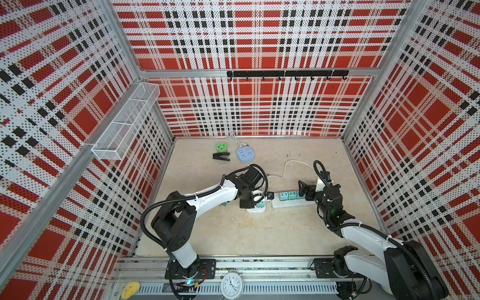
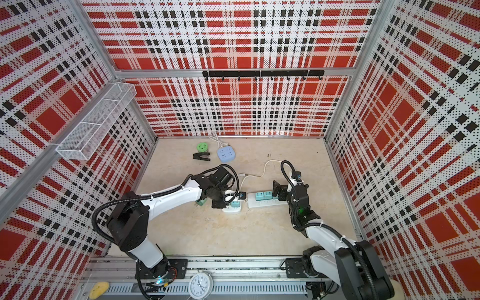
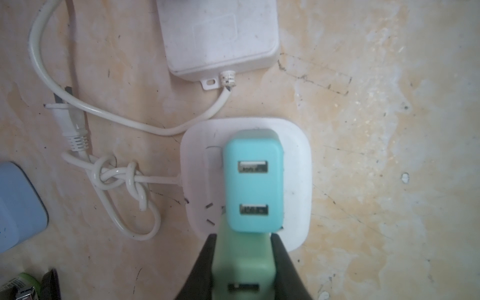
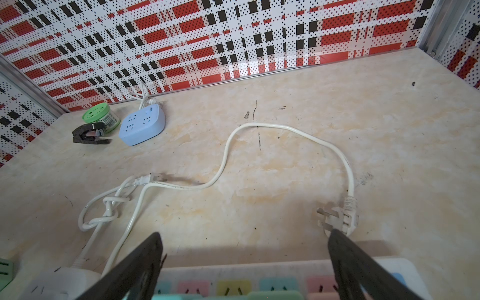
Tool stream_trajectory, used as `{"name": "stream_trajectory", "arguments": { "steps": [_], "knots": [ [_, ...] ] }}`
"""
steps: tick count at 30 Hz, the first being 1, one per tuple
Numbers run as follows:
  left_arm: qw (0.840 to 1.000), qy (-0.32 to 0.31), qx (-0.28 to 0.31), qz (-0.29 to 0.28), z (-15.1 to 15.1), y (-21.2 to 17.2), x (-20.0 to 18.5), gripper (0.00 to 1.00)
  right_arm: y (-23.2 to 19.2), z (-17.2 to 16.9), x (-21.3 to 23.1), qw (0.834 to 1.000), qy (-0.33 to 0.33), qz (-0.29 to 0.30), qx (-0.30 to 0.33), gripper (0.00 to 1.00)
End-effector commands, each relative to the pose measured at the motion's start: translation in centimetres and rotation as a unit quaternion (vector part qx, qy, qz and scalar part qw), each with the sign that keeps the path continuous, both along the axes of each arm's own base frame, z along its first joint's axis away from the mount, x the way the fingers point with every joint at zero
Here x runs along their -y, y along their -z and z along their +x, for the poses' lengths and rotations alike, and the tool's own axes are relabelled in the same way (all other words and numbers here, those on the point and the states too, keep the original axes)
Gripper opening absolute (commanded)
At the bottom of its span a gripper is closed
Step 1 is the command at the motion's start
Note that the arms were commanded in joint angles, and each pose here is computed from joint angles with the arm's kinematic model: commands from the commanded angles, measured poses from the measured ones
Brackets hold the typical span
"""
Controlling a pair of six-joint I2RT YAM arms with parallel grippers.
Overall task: Insert the plug
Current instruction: 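Press the mint-green charger down into the white power cube socket with the left gripper, then open the left gripper and lift it off the plugged mint-green charger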
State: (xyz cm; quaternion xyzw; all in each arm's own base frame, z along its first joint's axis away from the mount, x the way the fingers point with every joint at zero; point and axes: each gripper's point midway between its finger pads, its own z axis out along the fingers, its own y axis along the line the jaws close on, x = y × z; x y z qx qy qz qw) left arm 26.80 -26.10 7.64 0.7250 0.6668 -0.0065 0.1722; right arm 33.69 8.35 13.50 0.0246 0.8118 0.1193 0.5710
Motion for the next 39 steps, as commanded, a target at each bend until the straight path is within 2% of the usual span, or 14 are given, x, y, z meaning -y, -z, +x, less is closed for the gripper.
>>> {"name": "stream_trajectory", "arguments": {
  "steps": [1,10,23,39],
  "knots": [
    [1.000,0.011,-0.020,0.017,-1.4,0.4,-0.3,0.00,-1.3,0.6,-0.1,1.000,-0.002,0.000,0.025,1.00],
    [0.999,0.005,-0.037,0.002,-1.8,-0.3,0.1,0.00,-1.3,0.5,0.0,1.000,-0.001,0.000,0.025,1.00],
    [0.999,-0.024,-0.047,0.011,-1.0,0.0,-0.6,0.00,-1.3,0.5,-0.1,1.000,-0.001,0.000,0.025,1.00],
    [0.994,-0.037,-0.101,0.035,-1.2,4.2,-0.9,0.00,-1.2,0.5,-0.1,1.000,-0.002,0.000,0.024,1.00]
  ]
}}
